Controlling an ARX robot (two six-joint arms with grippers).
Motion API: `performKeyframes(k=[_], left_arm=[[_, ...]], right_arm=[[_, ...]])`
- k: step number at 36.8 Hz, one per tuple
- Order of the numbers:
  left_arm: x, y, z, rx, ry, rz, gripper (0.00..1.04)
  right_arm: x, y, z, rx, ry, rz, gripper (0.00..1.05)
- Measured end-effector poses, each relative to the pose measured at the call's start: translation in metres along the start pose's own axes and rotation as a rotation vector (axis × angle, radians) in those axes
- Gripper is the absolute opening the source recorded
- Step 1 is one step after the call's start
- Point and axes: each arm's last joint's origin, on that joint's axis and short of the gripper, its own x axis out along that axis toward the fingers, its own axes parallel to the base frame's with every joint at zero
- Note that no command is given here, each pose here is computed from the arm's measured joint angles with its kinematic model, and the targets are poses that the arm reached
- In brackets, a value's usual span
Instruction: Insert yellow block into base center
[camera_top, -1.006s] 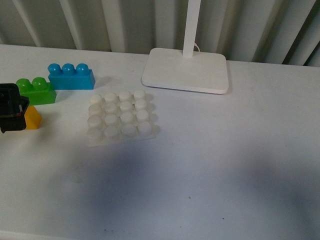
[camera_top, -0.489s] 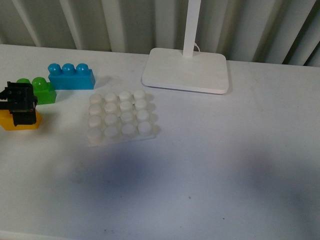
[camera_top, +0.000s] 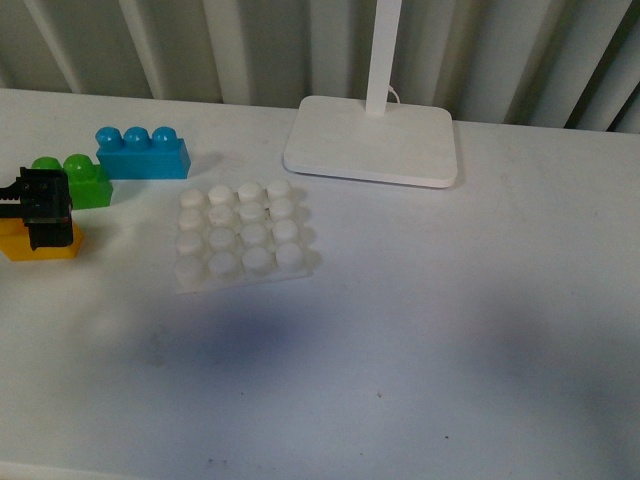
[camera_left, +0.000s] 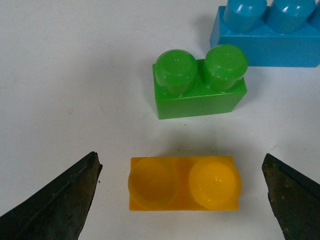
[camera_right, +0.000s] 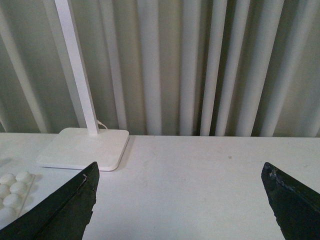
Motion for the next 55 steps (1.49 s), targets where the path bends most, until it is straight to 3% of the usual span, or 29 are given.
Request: performKeyframes(k=[39,46,55], left_arm=[[0.019,0.002,-0.012,0.020,0.059,0.007,0.98],[0.019,0.000,-0.012,0.008,0.057,0.000,0.68],[0.009,-0.011,-0.007,0.000,0.041,-0.024,0.66]], right_arm=[[0.000,0.000,0.000,0.000,0.000,0.000,0.95],[0.000,0.000,0.000,0.000,0.000,0.000,0.95],[0.000,0.000,0.000,0.000,0.000,0.000,0.95]])
